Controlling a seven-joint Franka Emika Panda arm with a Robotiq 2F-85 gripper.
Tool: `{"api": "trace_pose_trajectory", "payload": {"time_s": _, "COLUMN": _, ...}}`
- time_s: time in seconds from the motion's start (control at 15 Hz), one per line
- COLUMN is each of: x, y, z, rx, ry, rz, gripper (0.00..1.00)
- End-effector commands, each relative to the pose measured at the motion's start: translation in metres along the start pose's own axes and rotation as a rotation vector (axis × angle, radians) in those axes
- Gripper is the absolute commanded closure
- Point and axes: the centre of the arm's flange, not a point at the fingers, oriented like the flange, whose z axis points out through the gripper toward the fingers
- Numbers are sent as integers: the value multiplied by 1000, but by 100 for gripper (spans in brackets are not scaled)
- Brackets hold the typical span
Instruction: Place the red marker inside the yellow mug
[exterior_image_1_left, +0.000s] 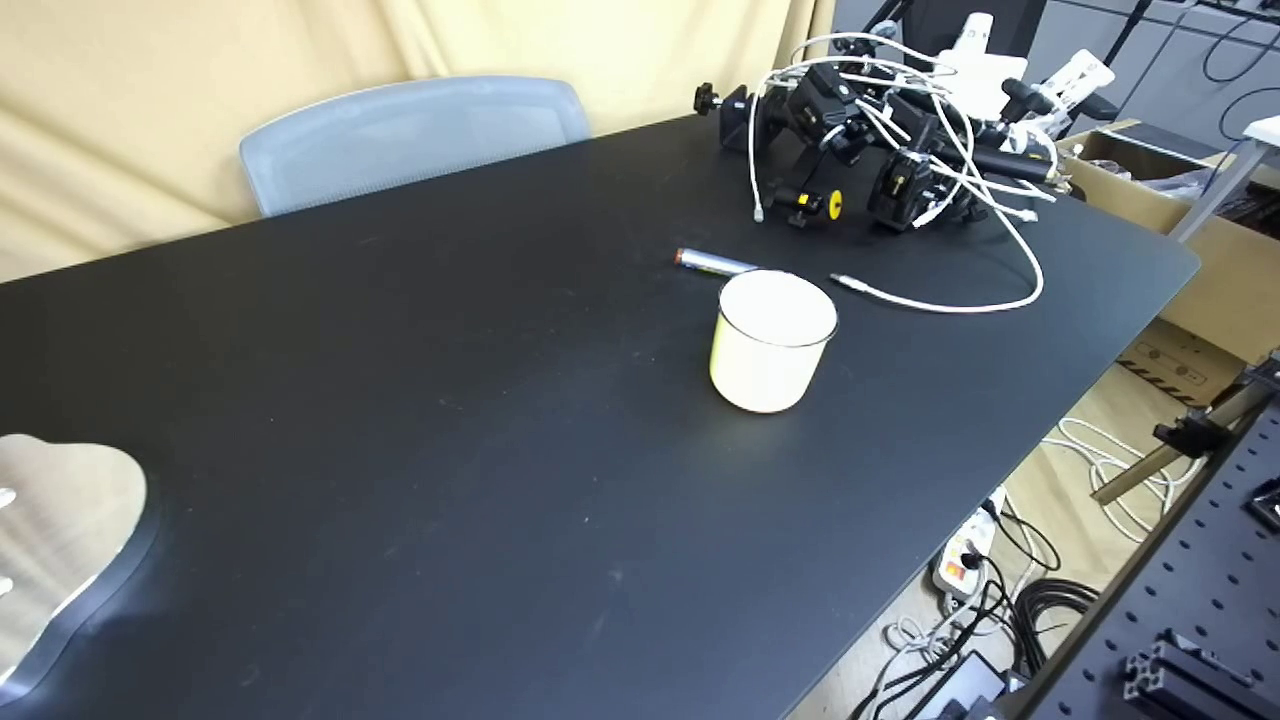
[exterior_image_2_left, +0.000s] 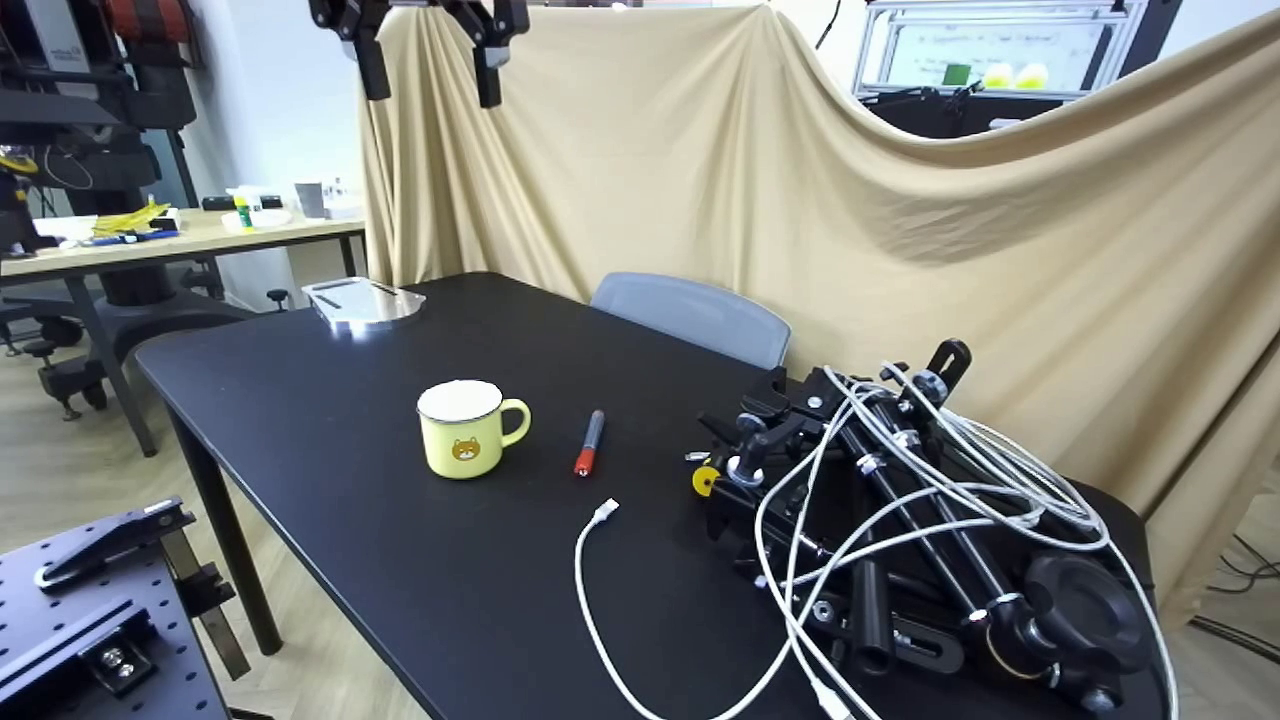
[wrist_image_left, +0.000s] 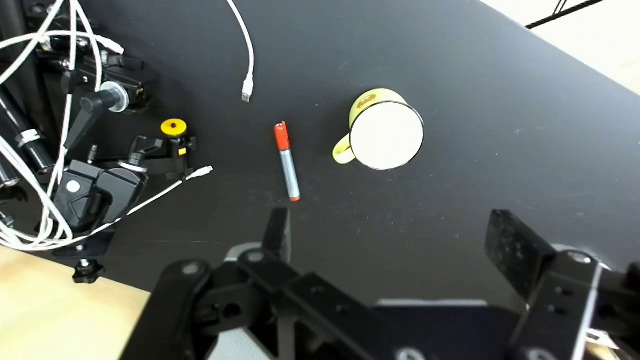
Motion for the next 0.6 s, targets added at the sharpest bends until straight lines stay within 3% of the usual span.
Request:
{"api": "trace_pose_trajectory", "payload": {"time_s": 0.0, "x": 14, "y": 26, "z": 20, "rx": -1, "ry": 22, "rz": 59, "gripper": 0}}
{"api": "trace_pose_trajectory", "payload": {"time_s": 0.33, "x": 40, "y": 82, "z": 79, "rx": -49, "ry": 71, "rz": 139, "gripper": 0}}
{"api": "trace_pose_trajectory", "payload": {"time_s": 0.53, "x": 54, "y": 103, "z": 122, "rx": -35, "ry": -11, "rz": 151, "gripper": 0}}
